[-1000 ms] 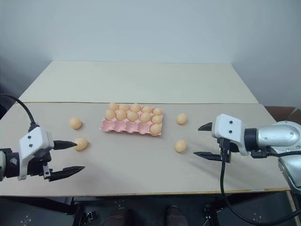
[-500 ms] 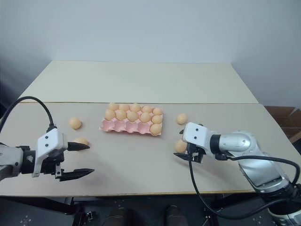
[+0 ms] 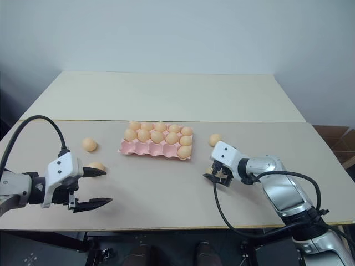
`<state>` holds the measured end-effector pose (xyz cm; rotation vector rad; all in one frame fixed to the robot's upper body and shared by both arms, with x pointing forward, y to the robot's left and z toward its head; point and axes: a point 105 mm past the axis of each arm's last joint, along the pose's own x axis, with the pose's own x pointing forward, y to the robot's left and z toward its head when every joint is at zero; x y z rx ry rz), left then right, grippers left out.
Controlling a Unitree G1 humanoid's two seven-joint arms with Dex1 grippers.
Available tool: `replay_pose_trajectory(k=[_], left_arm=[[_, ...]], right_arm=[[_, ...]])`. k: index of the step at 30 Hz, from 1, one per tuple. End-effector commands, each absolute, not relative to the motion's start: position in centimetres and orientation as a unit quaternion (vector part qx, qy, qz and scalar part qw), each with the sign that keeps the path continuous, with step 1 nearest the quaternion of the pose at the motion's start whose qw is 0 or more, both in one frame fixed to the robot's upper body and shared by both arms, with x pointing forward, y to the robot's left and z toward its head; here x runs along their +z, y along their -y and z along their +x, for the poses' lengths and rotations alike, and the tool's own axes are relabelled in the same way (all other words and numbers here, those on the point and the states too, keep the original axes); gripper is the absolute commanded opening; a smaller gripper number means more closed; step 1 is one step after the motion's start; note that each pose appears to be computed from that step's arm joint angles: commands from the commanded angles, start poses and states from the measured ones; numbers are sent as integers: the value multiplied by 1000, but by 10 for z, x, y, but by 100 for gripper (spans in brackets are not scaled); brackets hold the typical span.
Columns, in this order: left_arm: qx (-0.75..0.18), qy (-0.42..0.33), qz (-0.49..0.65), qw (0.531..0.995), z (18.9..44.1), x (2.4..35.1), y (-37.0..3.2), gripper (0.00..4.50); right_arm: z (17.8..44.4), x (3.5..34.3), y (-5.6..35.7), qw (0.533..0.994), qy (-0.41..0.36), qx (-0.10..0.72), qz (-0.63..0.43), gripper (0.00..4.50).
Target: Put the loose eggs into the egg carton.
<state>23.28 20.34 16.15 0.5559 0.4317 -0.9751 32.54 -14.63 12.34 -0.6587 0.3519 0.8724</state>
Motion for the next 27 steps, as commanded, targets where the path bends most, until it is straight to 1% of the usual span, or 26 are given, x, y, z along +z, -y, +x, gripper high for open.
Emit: replay_pose_trajectory(k=[1, 6, 8, 11, 14, 15, 21, 27], left_arm=[[-460, -189, 275, 823, 234, 167, -202, 448], [-459, -190, 275, 823, 235, 165, -202, 448], [-459, -191, 276, 822, 235, 164, -201, 448], [-461, -192, 277, 821, 236, 163, -200, 450], [-460, -192, 278, 821, 237, 162, -201, 450], [-459, -193, 279, 821, 237, 162, -201, 450], [-460, -190, 279, 822, 239, 163, -202, 450], [-457, -187, 277, 824, 239, 166, -204, 450]], right_arm=[[325, 125, 149, 841, -171, 408, -313, 450], [326, 124, 149, 850, -175, 404, -289, 450], [325, 122, 149, 848, -188, 412, -273, 450], [325, 119, 152, 851, -193, 406, -272, 387], [327, 121, 153, 857, -189, 395, -272, 291], [327, 122, 153, 857, -188, 394, -273, 273], [325, 130, 150, 854, -172, 395, -292, 273], [331, 179, 122, 854, -75, 418, -301, 273]])
